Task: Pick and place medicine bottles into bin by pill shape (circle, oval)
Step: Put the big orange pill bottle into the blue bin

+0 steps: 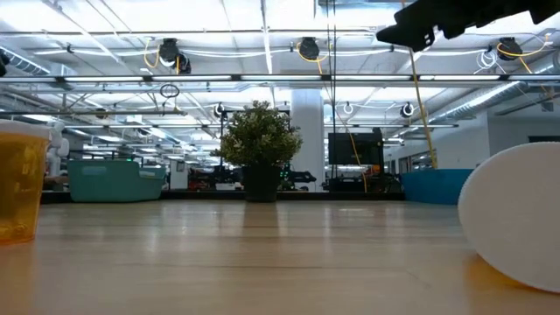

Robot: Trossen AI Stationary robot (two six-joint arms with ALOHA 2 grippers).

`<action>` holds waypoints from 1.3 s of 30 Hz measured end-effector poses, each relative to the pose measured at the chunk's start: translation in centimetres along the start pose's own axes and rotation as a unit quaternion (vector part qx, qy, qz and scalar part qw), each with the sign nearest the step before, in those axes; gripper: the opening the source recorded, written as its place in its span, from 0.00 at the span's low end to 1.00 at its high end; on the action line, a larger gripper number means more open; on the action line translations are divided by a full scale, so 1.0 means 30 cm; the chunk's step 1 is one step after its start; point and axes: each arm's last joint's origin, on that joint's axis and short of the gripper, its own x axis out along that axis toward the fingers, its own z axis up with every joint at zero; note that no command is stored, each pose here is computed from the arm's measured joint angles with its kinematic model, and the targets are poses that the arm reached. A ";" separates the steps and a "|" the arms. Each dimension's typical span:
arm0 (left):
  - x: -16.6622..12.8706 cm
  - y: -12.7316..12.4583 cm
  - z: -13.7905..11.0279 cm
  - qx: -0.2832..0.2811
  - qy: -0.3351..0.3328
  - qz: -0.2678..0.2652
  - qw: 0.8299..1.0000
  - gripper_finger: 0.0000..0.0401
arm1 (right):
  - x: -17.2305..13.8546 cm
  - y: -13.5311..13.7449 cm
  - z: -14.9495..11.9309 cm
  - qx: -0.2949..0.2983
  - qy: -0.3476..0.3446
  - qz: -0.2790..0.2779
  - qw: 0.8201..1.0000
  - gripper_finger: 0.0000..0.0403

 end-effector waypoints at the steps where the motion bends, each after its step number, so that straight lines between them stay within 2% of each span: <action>1: 0.009 -0.005 -0.005 0.008 -0.003 -0.003 1.000 0.80 | 0.000 0.000 0.001 0.000 -0.002 0.000 1.000 0.71; 4: 0.037 -0.013 -0.022 0.029 -0.013 -0.003 0.999 0.80 | 0.000 -0.001 0.006 0.001 -0.009 -0.001 1.000 0.71; 15: 0.109 -0.038 -0.058 0.042 -0.080 0.027 0.995 0.80 | 0.001 -0.004 0.009 0.009 -0.013 -0.015 1.000 0.71; 28: 0.127 -0.055 -0.058 0.060 -0.081 0.032 0.994 0.80 | 0.001 -0.003 0.008 0.014 -0.011 -0.015 1.000 0.71; 39: 0.130 -0.062 -0.049 0.089 -0.081 0.019 0.993 0.57 | 0.001 -0.003 0.008 0.007 -0.013 -0.015 1.000 0.71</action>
